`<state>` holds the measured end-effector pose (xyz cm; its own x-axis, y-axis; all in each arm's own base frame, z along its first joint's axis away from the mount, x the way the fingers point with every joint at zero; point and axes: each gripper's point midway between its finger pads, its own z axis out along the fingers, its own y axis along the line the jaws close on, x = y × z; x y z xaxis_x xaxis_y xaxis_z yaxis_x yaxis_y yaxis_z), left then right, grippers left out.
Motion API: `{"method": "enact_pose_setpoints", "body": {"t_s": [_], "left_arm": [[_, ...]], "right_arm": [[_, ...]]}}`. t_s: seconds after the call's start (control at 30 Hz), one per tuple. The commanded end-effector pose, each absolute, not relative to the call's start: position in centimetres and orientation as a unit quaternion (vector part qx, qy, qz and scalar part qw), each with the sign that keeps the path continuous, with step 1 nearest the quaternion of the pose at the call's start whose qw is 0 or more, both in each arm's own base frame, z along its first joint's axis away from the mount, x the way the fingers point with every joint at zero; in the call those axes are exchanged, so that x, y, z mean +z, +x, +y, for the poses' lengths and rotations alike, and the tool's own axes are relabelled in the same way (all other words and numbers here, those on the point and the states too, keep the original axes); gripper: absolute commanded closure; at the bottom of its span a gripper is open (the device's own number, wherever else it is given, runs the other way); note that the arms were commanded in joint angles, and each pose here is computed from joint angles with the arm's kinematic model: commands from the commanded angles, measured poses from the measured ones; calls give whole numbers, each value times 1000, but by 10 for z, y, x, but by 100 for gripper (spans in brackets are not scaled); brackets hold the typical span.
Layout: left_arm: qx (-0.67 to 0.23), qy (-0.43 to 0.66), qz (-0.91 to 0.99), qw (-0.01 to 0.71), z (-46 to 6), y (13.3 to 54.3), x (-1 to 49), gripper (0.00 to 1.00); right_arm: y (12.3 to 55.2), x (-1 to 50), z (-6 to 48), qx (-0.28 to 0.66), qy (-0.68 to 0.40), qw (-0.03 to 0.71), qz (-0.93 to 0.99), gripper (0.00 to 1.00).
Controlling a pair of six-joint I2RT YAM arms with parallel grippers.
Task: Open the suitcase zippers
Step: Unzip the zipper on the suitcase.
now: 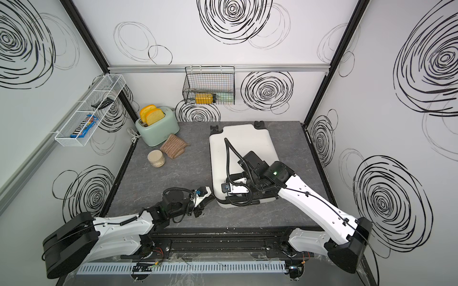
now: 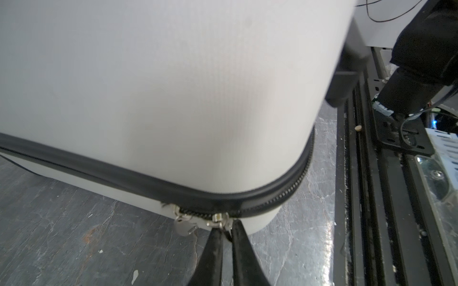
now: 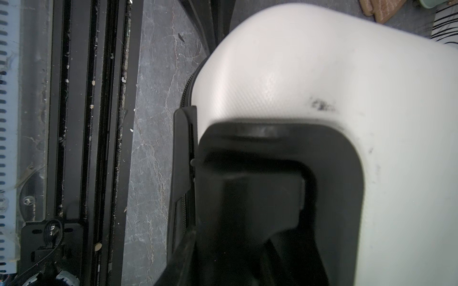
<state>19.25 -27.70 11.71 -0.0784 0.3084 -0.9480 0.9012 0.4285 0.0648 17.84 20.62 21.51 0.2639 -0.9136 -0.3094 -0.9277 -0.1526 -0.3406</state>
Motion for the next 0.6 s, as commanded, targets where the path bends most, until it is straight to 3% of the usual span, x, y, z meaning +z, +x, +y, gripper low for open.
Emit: {"method": "enact_pose_setpoints", "body": {"t_s": [0.0, 0.23, 0.57], "left_arm": [[-319, 472, 628, 530, -290, 186, 139, 89], [-323, 480, 621, 529, -290, 180, 142, 95], [-358, 500, 594, 519, -294, 156, 158, 95]], "right_arm": [[202, 320, 239, -4, -725, 441, 528, 100], [206, 327, 239, -4, -709, 455, 538, 100], [243, 322, 250, 19, -599, 463, 652, 100]]}}
